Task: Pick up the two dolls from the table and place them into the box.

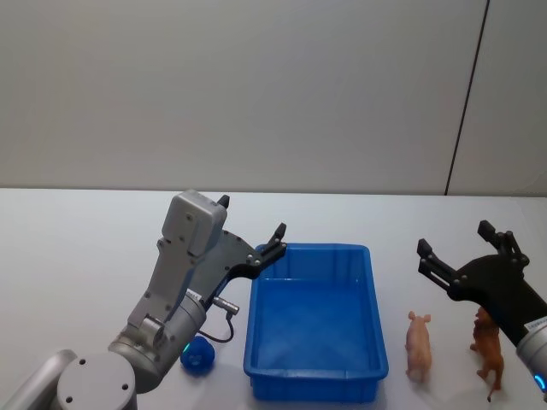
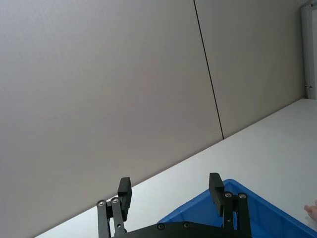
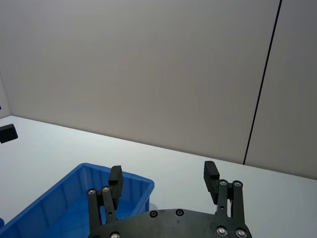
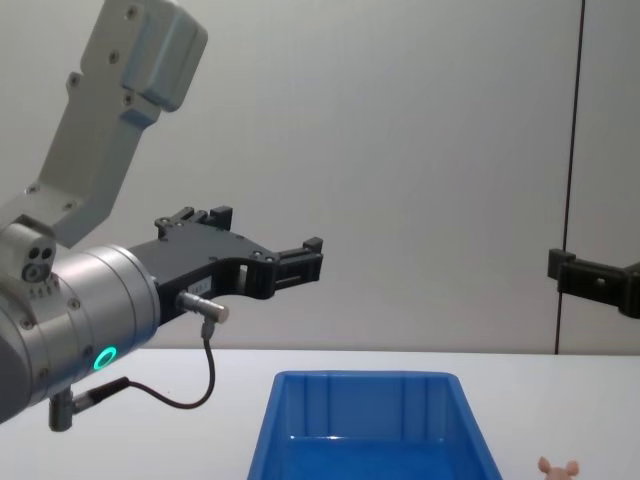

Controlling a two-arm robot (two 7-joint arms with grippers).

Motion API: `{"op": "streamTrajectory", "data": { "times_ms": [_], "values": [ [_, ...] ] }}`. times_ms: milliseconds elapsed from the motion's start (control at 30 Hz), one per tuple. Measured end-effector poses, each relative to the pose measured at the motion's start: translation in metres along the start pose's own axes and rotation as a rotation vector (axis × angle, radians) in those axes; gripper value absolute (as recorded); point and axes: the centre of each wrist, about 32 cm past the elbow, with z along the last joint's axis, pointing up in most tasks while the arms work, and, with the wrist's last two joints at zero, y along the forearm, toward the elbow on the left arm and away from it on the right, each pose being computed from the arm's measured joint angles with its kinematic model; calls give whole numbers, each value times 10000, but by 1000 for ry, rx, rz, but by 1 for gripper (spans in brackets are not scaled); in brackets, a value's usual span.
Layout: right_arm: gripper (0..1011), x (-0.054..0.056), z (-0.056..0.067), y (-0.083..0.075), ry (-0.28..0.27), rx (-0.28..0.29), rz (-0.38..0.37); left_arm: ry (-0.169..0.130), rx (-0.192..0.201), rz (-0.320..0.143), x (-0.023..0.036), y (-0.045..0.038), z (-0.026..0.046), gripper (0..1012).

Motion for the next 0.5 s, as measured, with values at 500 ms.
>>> {"op": "streamTrajectory", "data": {
  "times_ms": [500],
  "values": [
    [1007, 0, 0, 0, 0, 0, 0, 0, 0, 0, 0, 0, 0, 1000]
  ]
}}
